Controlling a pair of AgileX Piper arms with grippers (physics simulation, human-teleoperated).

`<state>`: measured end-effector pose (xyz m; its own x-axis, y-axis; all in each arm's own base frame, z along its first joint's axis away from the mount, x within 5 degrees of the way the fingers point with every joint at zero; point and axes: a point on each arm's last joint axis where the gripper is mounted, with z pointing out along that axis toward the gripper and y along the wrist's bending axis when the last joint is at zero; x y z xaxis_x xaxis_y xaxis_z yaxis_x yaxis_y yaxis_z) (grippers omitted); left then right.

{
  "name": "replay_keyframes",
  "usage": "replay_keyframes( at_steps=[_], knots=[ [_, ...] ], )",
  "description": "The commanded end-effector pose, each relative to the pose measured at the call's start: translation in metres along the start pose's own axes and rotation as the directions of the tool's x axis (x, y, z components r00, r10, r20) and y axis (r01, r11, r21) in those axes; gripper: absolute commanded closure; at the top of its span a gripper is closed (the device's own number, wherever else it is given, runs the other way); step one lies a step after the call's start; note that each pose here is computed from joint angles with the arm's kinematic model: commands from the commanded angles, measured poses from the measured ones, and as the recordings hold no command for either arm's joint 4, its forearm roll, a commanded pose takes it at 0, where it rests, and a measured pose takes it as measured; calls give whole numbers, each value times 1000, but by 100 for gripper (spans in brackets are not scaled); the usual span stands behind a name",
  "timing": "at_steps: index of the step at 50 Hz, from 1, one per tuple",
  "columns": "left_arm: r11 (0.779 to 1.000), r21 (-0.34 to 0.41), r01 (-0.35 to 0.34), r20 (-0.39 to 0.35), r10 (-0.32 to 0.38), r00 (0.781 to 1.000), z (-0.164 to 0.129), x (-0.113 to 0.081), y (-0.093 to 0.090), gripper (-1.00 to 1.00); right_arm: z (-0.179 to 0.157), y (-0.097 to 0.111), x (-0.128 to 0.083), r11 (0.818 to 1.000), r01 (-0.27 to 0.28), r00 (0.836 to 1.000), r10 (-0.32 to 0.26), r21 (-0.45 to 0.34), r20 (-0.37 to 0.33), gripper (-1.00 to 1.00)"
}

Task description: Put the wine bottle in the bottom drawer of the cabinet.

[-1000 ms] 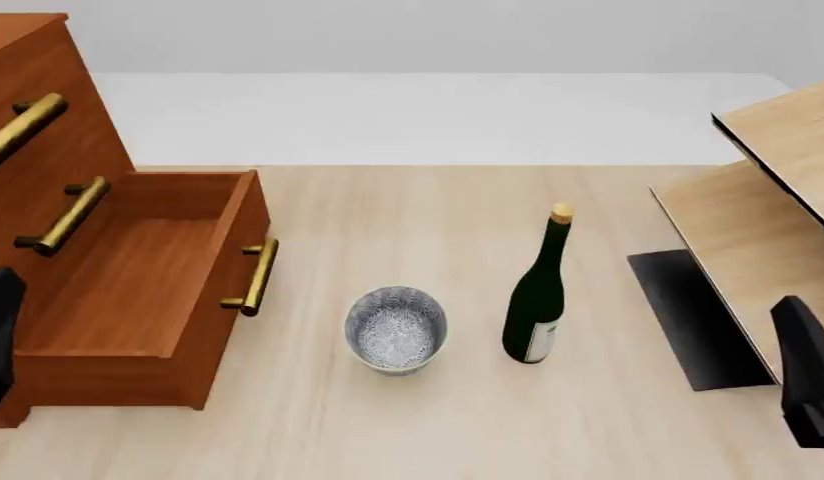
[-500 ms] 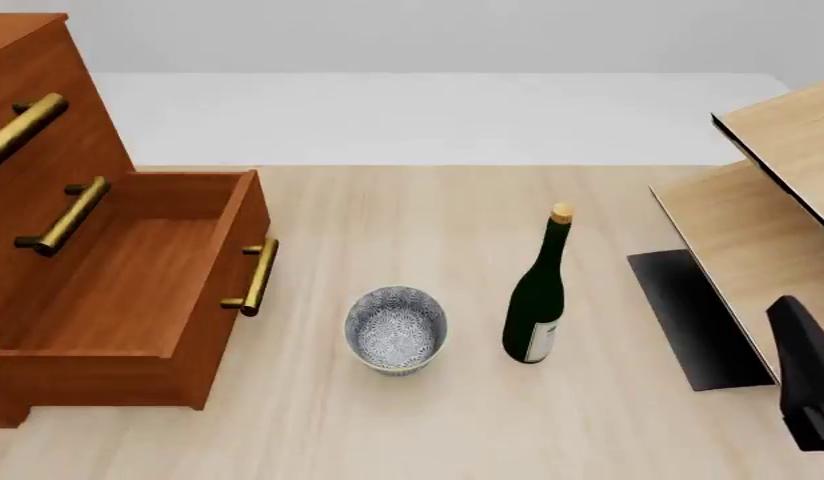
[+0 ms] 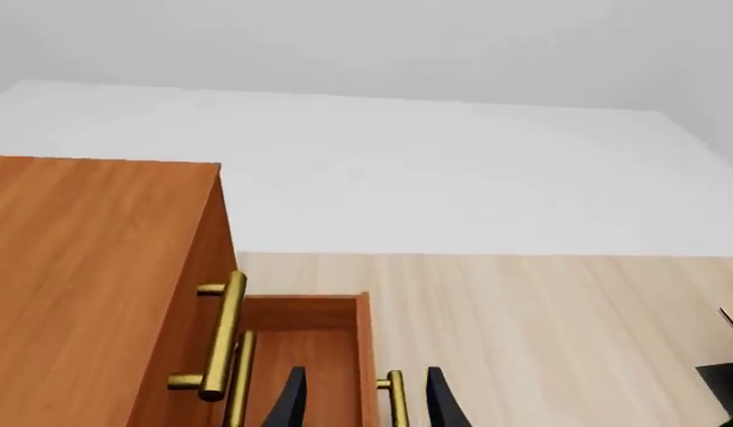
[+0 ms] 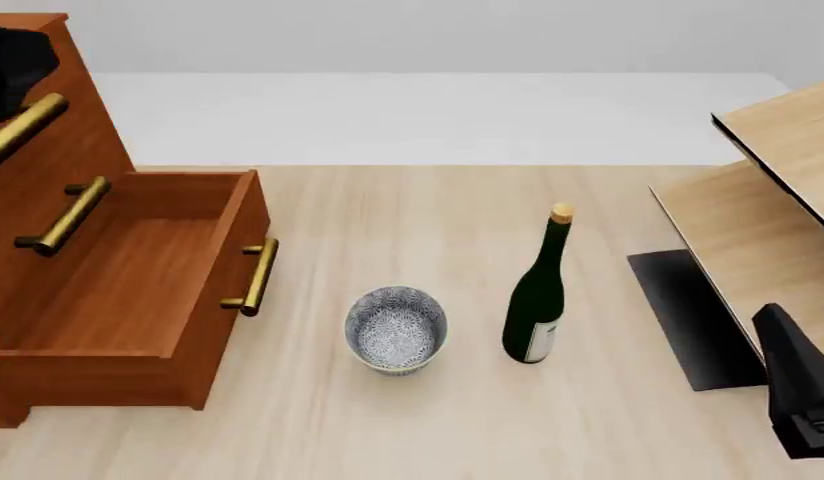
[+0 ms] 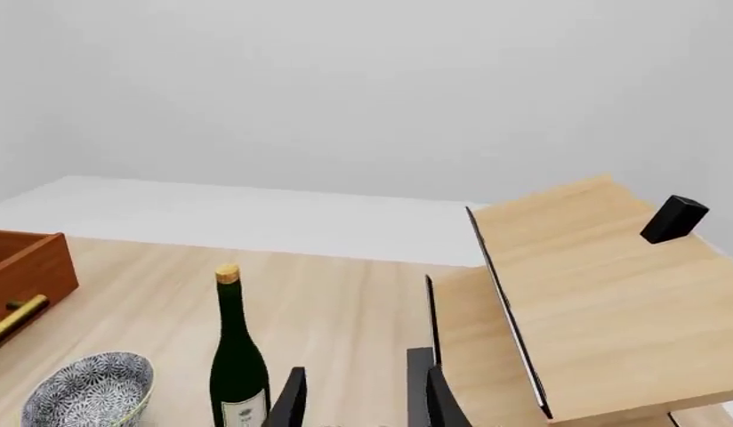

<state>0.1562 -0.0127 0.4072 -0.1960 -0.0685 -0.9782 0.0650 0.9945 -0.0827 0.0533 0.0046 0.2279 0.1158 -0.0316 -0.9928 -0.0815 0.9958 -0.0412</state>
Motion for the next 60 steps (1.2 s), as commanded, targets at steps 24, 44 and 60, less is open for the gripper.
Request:
replay_keyframes(
  at_steps=[24,44,60],
  knots=[
    [995,10,102,-312,-94,945,77,30,-15,-100,0,1,6,1000,13,1000,-14,-18,-18,-100],
    [994,-2,111,-346,-105,932,89,47,-14,-100,1,2,8,999,17,999,-18,-29,-28,-100],
    [995,-9,103,-393,-98,914,100,81,-12,-100,1,2,12,999,24,999,-26,-37,-39,-100]
  ],
)
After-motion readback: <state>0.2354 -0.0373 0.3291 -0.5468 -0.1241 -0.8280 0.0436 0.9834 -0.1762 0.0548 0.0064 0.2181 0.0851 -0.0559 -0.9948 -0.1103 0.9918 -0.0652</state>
